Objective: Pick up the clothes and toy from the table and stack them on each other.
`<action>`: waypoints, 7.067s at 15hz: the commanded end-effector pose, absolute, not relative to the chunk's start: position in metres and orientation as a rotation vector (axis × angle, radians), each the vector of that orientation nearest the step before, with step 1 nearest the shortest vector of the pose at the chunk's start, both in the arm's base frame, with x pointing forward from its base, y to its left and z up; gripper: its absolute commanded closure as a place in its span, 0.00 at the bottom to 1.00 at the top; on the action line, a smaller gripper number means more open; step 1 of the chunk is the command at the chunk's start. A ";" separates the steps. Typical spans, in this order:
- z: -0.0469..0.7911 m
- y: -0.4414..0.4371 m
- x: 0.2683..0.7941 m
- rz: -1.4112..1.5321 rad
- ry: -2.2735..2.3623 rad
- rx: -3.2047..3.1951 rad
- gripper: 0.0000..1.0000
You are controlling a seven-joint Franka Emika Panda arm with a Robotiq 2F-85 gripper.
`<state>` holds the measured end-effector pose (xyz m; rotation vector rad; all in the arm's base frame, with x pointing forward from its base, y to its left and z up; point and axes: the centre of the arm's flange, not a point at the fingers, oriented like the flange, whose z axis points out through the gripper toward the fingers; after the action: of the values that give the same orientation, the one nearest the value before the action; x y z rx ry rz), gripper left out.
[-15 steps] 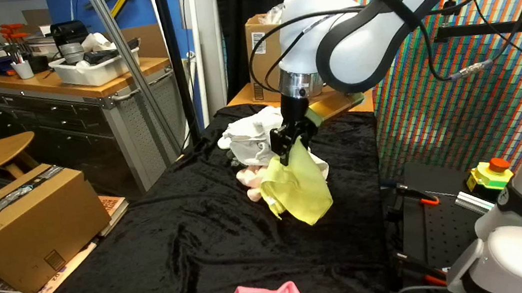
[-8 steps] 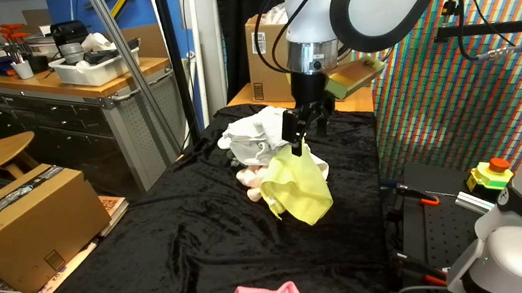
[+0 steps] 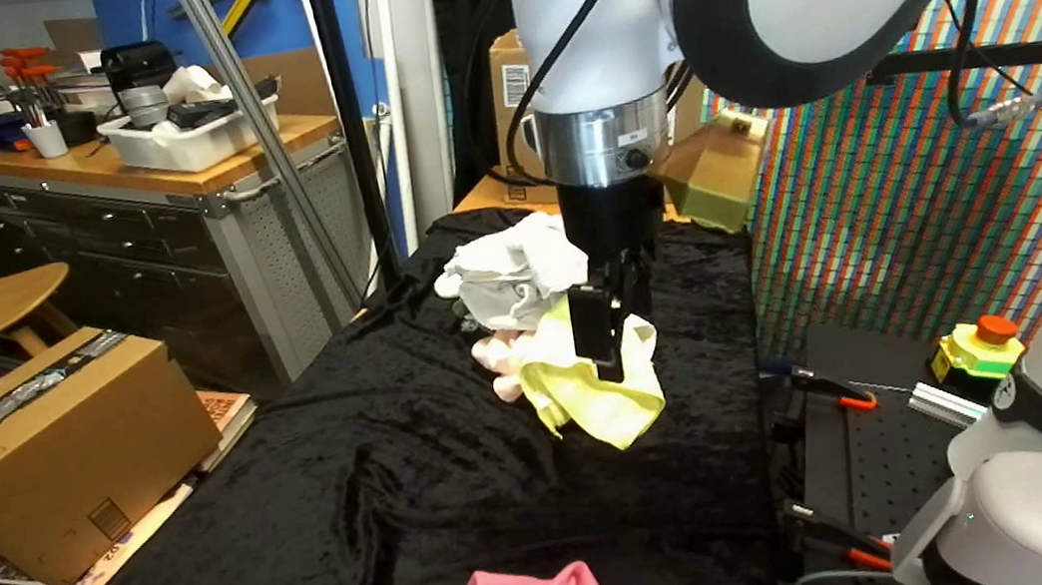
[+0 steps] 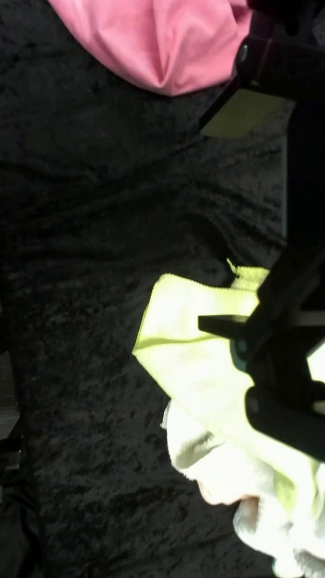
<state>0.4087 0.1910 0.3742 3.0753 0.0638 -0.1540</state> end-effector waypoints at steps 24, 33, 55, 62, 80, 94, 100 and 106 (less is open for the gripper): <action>0.289 0.412 0.475 -0.859 0.469 2.900 0.00; 0.262 0.458 0.457 -0.893 0.395 2.893 0.00; 0.228 0.441 0.475 -0.617 0.201 2.916 0.00; 0.227 0.435 0.470 -0.627 0.210 2.930 0.25; 0.275 0.409 0.473 -0.488 0.195 3.014 0.95; 0.410 0.274 0.530 -0.055 -0.223 3.134 0.95; 0.420 0.165 0.564 -0.038 -0.431 3.117 0.95; 0.381 0.083 0.573 -0.069 -0.704 3.034 0.96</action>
<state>0.5808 0.1040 0.3967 3.0617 -0.6195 -0.0979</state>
